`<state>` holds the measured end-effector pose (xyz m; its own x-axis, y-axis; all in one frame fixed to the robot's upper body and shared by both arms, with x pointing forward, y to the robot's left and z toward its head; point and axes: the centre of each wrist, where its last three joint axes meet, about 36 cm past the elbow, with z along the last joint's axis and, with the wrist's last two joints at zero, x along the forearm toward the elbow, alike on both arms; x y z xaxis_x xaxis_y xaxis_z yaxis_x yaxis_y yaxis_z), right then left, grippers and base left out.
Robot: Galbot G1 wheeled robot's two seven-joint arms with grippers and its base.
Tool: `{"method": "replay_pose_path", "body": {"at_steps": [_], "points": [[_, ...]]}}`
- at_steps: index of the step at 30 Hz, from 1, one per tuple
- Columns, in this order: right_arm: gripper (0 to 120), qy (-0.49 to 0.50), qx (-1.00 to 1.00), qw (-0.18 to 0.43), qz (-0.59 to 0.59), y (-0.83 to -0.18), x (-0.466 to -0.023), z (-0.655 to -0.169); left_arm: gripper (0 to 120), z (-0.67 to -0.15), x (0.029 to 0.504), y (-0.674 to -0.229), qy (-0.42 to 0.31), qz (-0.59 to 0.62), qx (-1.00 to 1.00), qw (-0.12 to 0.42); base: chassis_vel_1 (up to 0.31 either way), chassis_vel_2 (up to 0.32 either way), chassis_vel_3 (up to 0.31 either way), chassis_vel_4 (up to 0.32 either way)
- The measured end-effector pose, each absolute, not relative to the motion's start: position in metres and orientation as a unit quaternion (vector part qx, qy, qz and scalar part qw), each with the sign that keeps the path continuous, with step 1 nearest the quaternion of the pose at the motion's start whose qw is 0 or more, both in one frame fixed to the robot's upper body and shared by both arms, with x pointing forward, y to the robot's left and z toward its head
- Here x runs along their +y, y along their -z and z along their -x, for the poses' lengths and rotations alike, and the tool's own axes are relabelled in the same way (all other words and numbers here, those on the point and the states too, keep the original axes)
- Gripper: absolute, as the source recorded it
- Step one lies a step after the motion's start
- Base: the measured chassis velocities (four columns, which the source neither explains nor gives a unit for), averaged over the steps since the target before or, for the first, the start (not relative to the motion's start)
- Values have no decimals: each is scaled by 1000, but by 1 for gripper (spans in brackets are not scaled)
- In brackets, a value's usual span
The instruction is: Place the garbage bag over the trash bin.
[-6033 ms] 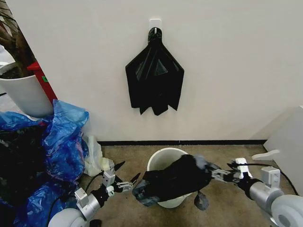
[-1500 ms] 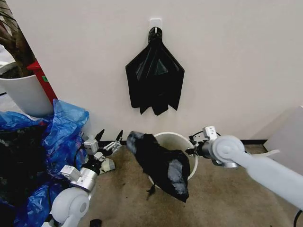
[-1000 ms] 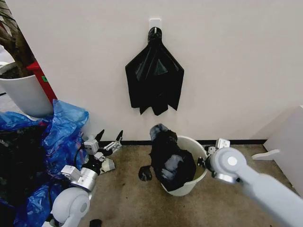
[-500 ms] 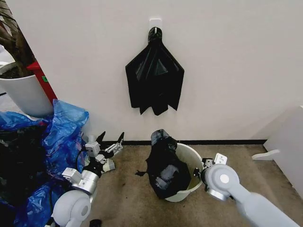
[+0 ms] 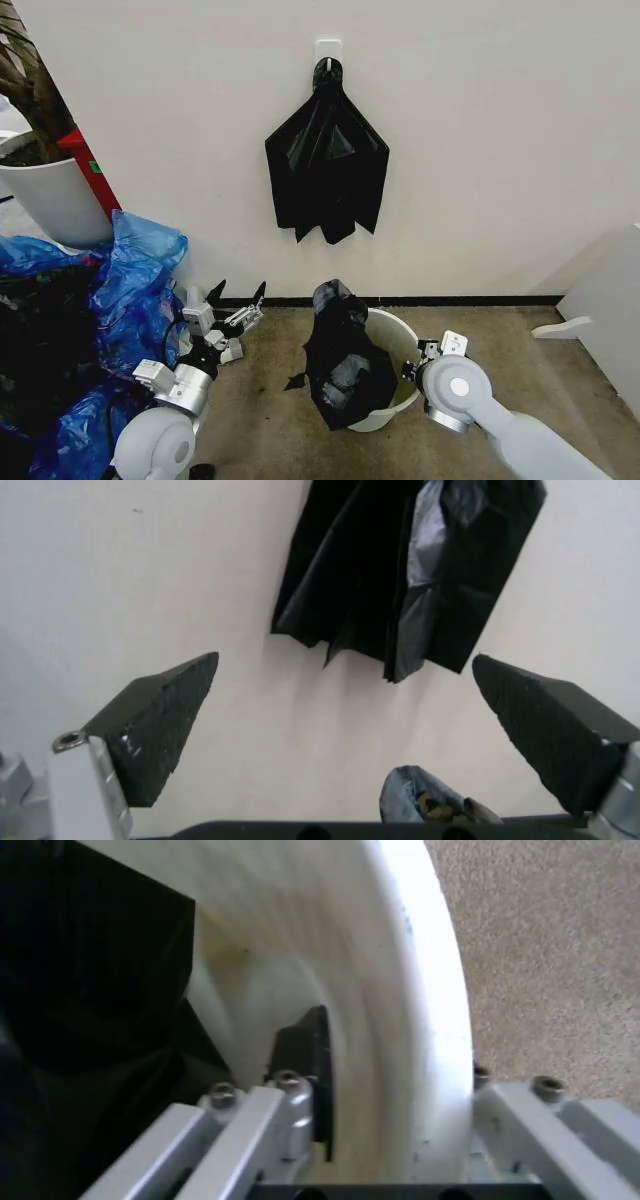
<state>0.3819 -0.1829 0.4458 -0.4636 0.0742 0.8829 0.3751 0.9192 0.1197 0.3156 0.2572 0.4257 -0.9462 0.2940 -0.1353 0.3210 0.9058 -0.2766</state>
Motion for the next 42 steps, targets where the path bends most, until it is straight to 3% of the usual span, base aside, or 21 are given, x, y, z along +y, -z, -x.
{"method": "replay_pose_path", "body": {"at_steps": [13, 19, 22, 29, 38, 42], "points": [[64, 128, -864, 470, 126, -477, -203, -378, 100, -317, 254, -426, 153, -168, 973, 48, 0, 0, 0, 0], [90, 95, -897, 421, 99, -522, -218, -365, 100, -318, 258, -422, 148, -164, 974, 44, 0, 0, 0, 0], [98, 82, -912, 395, 78, -539, -218, -360, 100, -319, 259, -420, 144, -162, 975, 41, 0, 0, 0, 0], [100, 83, -931, 353, -32, -584, -204, -356, 100, -322, 263, -418, 136, -160, 977, 32, 0, 0, 0, 0], [100, 39, -915, 393, -87, -567, -140, -366, 100, -322, 259, -416, 133, -164, 977, 25, 0, 0, 0, 0], [100, -8, -909, 409, -79, -547, -132, -368, 100, -325, 260, -417, 127, -170, 977, 26, 0, 0, 0, 0]]}}
